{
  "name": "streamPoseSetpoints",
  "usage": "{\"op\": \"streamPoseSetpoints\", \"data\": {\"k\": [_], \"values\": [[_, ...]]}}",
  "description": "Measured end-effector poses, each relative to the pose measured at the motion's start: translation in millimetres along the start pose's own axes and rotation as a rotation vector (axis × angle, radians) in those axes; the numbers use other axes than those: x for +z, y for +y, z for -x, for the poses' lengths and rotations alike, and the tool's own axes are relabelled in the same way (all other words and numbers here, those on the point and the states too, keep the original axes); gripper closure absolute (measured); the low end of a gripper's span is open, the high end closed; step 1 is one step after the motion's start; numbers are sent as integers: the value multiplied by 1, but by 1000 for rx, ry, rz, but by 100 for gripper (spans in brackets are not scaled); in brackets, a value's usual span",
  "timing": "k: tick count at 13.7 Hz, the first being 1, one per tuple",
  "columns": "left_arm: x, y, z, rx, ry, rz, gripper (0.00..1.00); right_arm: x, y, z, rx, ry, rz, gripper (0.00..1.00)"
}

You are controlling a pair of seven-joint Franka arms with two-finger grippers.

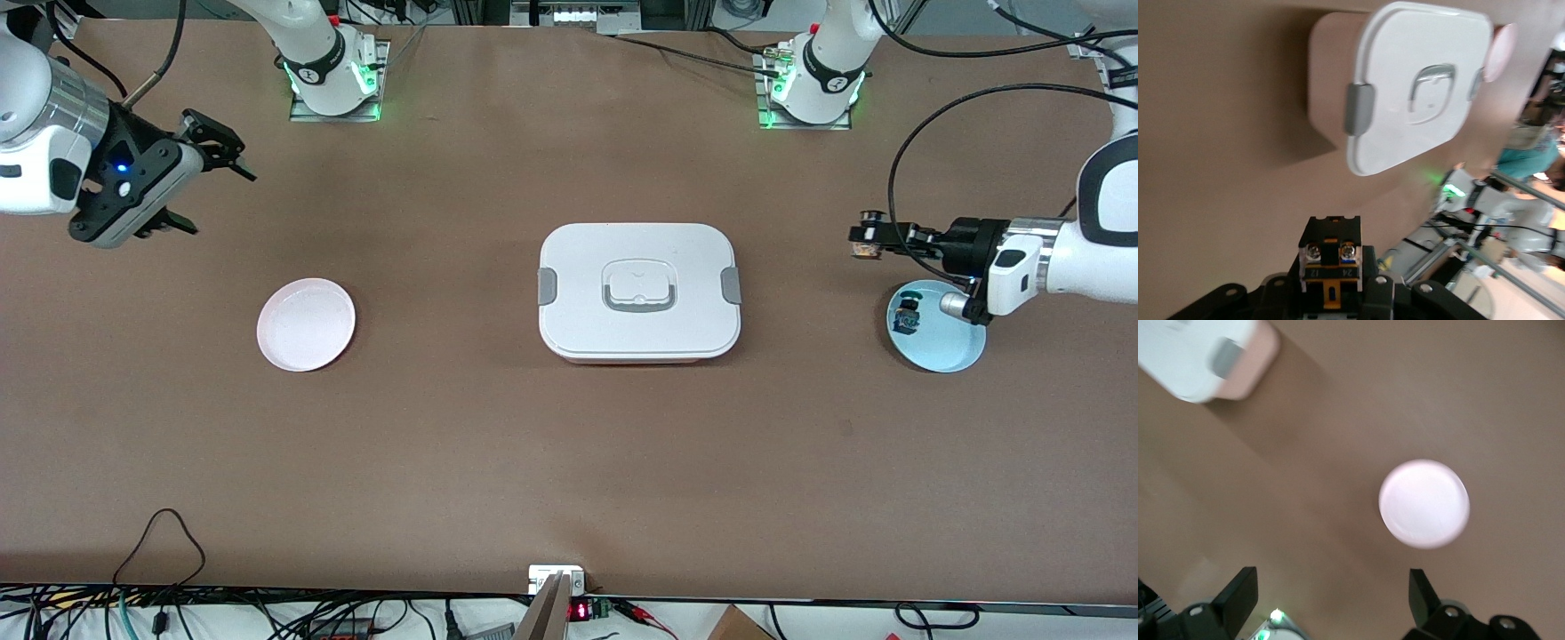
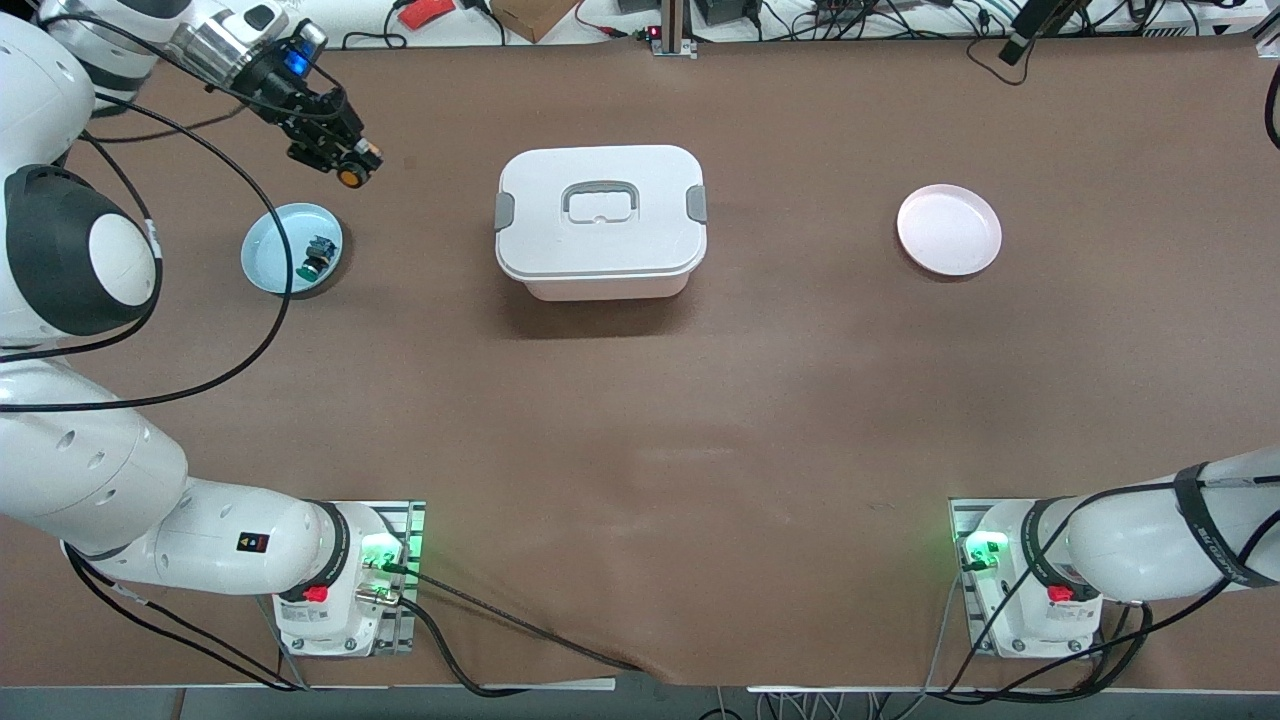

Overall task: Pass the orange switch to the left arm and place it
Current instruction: 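Carry the switch with the left gripper to the light blue plate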

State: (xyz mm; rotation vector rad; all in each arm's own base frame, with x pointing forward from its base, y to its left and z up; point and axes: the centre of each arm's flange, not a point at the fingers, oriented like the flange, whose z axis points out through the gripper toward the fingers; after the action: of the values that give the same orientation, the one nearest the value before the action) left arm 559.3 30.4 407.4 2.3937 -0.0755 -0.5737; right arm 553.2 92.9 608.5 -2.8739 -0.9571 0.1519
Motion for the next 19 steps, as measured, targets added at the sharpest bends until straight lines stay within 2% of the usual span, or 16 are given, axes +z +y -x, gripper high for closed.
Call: {"op": "streamPoseSetpoints", "data": {"k": [3,6,8,12,14,16,17,19], "values": [[-26,-1,15,-3,0,-173,67,9,3,1,142,-64,92,0],[-56,-1,25,-2,61,-348,67,10,6,0,174,-75,117,0],[-70,2,34,2,87,-415,67,12,8,-1,181,-74,121,0],[-81,8,42,-42,126,-441,67,8,16,-2,194,-45,137,0],[-83,10,44,-111,146,-441,67,8,20,-1,202,-44,138,0],[-85,10,46,-113,150,-442,67,11,24,-1,209,-50,135,0],[-85,8,46,-82,142,-444,67,12,25,-2,211,-50,135,0],[-85,6,46,75,113,-455,67,10,27,-6,209,-20,147,0]]}}
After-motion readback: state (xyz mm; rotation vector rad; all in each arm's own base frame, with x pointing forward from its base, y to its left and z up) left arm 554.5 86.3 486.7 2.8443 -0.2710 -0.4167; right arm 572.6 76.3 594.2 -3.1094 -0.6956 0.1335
